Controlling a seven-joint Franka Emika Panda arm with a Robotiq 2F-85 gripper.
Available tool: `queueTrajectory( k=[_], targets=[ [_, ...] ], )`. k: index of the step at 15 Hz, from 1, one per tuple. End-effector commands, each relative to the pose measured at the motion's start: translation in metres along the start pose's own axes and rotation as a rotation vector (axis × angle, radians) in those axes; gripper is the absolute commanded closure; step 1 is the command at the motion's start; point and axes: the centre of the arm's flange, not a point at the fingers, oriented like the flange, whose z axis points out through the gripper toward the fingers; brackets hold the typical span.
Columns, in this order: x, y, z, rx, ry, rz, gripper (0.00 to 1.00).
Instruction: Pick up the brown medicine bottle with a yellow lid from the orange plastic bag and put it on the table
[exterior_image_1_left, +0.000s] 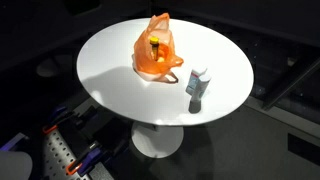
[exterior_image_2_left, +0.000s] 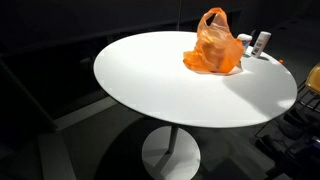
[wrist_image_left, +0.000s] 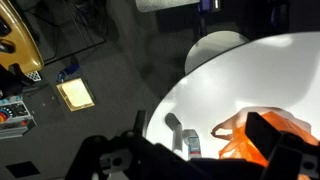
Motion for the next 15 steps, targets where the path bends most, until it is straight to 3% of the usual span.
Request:
queueTrajectory(
  k=[1,6,15],
  targets=[
    [0.000,0.000,0.000,0.000,0.001,0.000,0.00],
    [0.009,-0.006,-0.001,-0.002,-0.002,0.009,0.00],
    [0.075,-0.062,0.001,0.014,-0.011,0.035,0.00]
  ],
)
